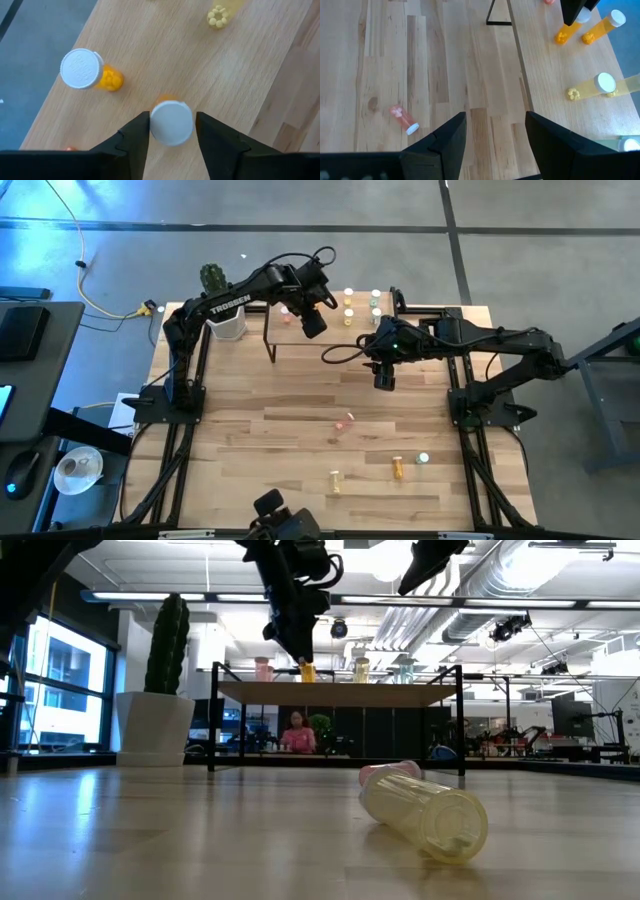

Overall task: Pick and place medicine bottles onto shelf by color
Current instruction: Put the left orange pill bottle aligned with the other orange pill bottle on the shelf, then put the blue pill bottle aligned with other blue pill bottles on the shelf

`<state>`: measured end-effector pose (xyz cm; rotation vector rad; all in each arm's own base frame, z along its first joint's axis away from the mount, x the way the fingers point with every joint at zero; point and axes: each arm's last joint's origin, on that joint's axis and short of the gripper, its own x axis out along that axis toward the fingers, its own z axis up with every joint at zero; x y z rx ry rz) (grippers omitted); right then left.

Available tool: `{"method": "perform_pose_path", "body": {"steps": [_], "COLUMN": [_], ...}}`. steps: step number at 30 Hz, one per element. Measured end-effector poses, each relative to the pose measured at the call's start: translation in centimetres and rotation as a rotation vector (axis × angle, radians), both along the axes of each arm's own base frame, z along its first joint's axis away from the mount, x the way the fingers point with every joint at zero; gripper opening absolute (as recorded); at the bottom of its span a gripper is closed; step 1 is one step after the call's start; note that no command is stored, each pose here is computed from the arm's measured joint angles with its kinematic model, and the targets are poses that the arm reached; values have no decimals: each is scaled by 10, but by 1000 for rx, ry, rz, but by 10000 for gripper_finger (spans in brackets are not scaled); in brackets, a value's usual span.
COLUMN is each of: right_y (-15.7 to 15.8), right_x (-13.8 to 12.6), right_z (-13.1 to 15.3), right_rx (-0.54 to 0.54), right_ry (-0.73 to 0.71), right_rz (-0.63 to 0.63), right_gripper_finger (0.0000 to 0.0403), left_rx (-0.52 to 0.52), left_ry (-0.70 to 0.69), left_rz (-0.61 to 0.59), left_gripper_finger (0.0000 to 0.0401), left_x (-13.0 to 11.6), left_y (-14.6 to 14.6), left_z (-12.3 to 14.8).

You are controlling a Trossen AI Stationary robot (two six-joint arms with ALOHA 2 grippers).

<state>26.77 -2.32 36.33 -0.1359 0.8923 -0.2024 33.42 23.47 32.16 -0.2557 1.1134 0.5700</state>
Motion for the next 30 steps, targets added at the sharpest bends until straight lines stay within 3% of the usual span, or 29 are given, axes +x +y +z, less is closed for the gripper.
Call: {"method": "perform_pose_path", "body": {"steps": [8, 26, 30], "right_y": [0, 0, 0], "right_x": [0, 0, 0], "right_z": [0, 0, 0], "right_rx": [0, 0, 0], "right_ry": [0, 1, 2], "right_rz": [0, 0, 1], "right_gripper_finger": [195, 195, 195], "left_rx": [17, 22, 13], "left_ry": [-24, -2, 18], "left_rz": [0, 8, 12], "left_gripper_finger": [173, 175, 175], "left_x": [2, 1, -4], "left_y": [1, 1, -1], "left_z": [1, 1, 11]}}
